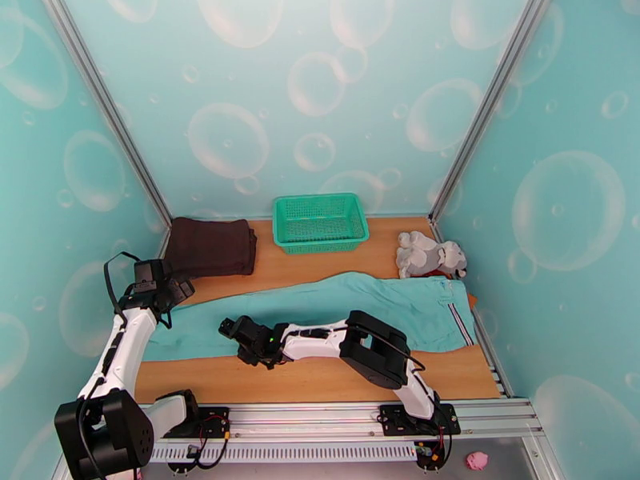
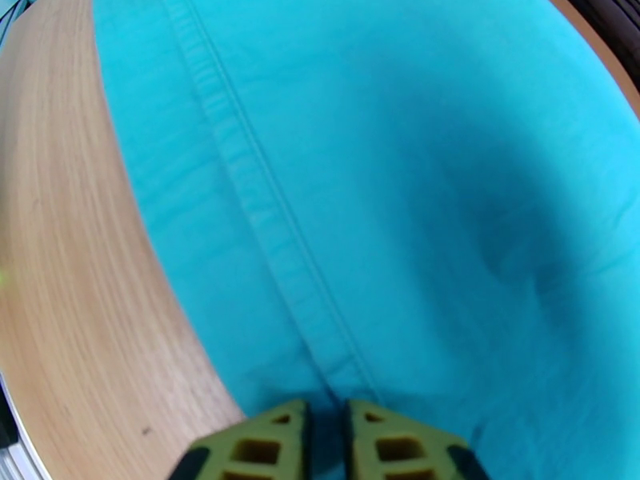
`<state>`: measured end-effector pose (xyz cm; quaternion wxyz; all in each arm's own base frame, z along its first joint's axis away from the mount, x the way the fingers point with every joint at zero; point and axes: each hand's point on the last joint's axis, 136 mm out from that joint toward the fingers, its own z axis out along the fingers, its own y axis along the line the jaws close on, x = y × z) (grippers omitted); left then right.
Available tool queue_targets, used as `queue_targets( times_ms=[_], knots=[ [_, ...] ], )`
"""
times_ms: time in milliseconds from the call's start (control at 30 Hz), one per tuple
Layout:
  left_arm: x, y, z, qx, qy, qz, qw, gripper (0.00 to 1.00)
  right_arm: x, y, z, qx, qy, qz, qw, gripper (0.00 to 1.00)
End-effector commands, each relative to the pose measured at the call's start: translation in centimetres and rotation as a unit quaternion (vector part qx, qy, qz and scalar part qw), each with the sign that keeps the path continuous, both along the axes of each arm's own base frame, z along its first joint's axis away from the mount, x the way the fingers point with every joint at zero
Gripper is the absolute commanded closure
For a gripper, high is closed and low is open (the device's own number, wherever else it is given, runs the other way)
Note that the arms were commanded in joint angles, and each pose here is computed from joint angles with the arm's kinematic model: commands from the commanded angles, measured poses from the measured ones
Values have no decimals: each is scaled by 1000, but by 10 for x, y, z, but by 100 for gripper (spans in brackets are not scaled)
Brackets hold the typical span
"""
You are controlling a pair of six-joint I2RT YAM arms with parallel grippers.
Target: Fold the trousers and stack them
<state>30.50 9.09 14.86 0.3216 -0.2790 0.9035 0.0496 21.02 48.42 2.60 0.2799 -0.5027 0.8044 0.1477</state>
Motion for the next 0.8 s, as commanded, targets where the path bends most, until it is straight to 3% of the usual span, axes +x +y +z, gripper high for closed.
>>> queue_targets(
  times_ms=[0, 233, 767],
  knots=[
    [2, -4, 2, 0, -9, -12, 1000, 1, 9, -3, -9, -15, 0, -18, 1000, 87],
    [2, -5, 2, -1, -9, -13, 1000, 1, 14, -4, -6, -17, -8, -20, 1000, 100],
    [2, -6, 3, 0, -11, -15, 1000, 1, 19, -2, 27, 14, -37, -24, 999, 100]
  ],
)
